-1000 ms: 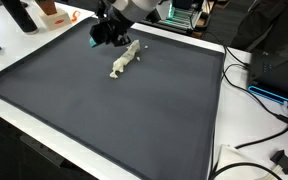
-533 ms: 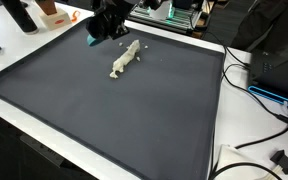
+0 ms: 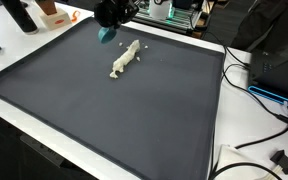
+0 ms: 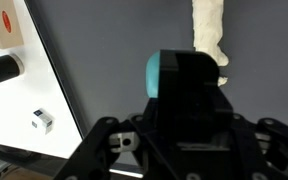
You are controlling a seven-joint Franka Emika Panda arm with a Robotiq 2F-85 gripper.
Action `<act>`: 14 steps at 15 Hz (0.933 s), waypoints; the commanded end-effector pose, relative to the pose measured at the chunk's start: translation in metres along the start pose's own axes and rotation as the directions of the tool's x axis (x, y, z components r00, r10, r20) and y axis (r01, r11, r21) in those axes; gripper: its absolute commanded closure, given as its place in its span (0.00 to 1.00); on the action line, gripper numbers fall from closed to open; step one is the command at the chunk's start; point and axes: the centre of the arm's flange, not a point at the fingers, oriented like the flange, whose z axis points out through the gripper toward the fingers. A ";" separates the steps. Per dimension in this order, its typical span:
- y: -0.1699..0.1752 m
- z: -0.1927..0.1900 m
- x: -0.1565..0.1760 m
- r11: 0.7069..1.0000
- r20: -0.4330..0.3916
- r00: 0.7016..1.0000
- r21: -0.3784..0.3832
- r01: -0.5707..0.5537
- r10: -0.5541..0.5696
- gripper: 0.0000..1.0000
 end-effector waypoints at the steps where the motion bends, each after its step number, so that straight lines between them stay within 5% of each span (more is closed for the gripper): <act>1: 0.021 -0.014 -0.023 0.995 0.024 0.999 0.096 0.025 -0.028 0.75; 14: 0.047 -0.054 -0.057 0.945 -0.010 0.989 0.293 0.144 -0.147 0.75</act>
